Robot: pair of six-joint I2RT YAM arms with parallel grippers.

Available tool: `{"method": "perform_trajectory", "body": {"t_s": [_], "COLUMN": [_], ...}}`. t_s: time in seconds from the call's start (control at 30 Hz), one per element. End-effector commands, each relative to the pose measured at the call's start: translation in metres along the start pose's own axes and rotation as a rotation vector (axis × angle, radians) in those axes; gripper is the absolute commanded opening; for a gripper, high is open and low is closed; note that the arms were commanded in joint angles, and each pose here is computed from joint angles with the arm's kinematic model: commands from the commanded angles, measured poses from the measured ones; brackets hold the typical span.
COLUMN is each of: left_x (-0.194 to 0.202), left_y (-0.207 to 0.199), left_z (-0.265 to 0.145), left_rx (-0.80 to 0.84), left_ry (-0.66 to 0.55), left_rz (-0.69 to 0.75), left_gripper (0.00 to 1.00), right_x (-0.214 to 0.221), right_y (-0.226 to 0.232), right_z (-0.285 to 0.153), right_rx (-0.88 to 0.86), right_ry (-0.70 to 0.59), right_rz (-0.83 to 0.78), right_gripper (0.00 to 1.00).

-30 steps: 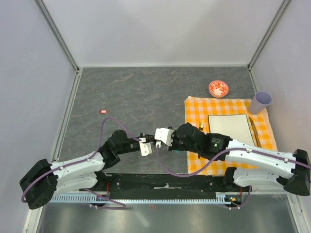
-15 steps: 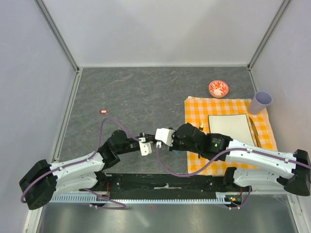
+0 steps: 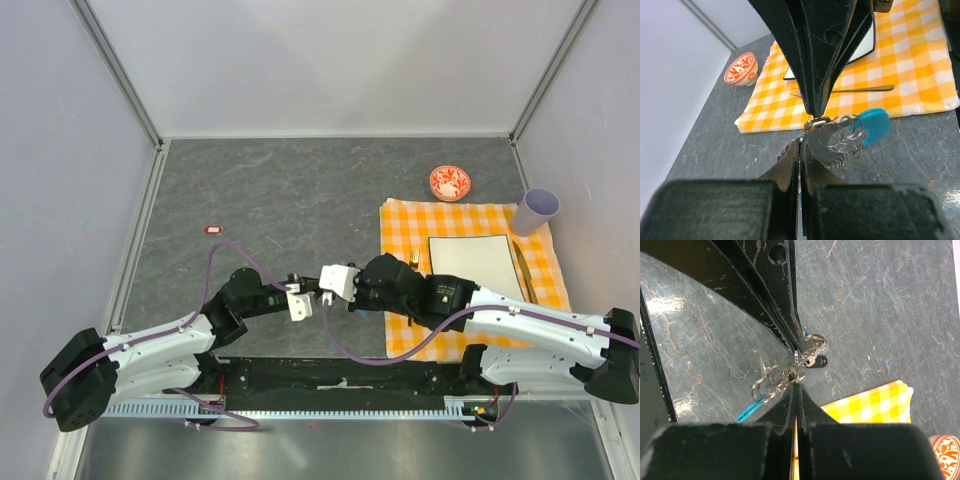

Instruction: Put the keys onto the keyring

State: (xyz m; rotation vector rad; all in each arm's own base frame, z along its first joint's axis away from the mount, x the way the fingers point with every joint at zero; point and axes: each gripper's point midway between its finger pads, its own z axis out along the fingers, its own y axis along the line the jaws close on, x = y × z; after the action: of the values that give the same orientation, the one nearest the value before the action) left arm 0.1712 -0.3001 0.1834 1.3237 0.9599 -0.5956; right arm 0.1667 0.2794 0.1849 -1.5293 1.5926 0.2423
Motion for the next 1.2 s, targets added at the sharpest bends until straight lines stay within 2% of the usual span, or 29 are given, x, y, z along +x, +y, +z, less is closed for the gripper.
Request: {"method": "perform_trajectory", "body": {"t_s": [0.0, 1.17], "left_x": [-0.0255, -0.0313], "left_y": [0.0142, 0.0110], "left_z": [0.0065, 0.0107], "left_rx": [-0.021, 0.005], "left_ry": [-0.076, -0.095], "left_rz": [0.053, 0.031], "left_gripper": [0.02, 0.02], "right_x": [-0.0254, -0.0309], "right_y": [-0.0049, -0.0009], "right_z": [-0.0091, -0.0060], "right_rx": [-0.002, -0.028], "right_ry": [-0.090, -0.108], "right_rz": [0.000, -0.006], "right_gripper": [0.00, 0.00]}}
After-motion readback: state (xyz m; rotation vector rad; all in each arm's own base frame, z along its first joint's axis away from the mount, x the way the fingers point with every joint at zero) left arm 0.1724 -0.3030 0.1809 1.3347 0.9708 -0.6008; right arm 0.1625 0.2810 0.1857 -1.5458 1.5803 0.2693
